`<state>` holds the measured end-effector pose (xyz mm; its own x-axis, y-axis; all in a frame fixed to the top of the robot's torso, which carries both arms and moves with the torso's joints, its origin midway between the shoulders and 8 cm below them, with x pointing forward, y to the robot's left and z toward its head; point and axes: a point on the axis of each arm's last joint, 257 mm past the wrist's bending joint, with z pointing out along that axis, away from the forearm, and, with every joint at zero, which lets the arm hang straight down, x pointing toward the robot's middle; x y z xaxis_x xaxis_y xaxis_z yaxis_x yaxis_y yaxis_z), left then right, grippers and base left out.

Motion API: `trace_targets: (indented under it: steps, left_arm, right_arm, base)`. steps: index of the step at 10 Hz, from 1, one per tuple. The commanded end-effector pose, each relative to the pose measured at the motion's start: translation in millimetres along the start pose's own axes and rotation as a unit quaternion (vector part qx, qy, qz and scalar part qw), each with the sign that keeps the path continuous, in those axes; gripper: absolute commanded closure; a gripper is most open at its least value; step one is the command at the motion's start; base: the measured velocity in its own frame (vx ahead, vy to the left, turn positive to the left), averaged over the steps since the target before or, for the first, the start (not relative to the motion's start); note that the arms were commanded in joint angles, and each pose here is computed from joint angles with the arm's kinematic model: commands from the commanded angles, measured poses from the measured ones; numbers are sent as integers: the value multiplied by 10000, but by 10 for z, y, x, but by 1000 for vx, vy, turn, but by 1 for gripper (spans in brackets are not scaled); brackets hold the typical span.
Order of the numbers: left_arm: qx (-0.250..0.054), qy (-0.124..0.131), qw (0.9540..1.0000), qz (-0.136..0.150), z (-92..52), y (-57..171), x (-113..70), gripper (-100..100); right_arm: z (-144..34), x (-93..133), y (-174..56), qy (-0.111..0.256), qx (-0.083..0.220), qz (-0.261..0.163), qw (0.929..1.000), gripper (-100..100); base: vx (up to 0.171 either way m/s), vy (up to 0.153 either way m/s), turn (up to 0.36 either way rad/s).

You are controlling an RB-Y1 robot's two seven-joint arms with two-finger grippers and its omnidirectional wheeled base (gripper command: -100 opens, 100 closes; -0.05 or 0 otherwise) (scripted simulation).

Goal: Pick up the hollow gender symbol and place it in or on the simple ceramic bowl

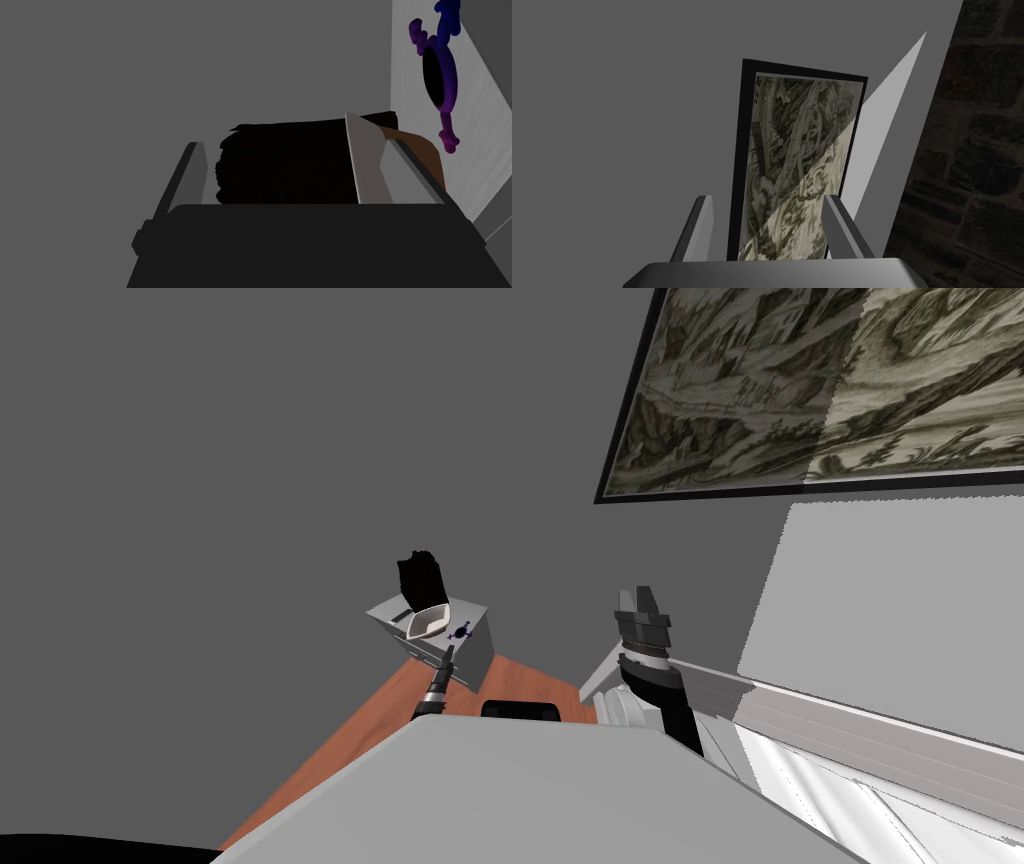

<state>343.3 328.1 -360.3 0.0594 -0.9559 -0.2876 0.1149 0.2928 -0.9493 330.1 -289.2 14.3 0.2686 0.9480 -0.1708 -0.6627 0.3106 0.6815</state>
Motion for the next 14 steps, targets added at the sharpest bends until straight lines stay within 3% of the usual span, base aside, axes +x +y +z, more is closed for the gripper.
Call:
trace_targets:
  steps: [1,4,10,14]
  left_arm:
    - [-92,-27,9999,-77,-32,99,10,-100]
    - [-374,-36,9992,-159,-163,324,47,-100]
    - [-626,-84,9975,-318,-275,534,106,-100]
    - [-831,-175,9947,-573,-342,704,217,-100]
  right_arm:
    - [0,0,0,0,0,0,10000,0]
    - [0,0,0,0,0,0,10000,0]
    - [0,0,0,0,0,0,10000,0]
    - [0,0,0,0,0,0,10000,0]
  base:
    - [50,-17,-30]
    - [52,-12,-23]
    - [45,1,-13]
    - [61,14,-20]
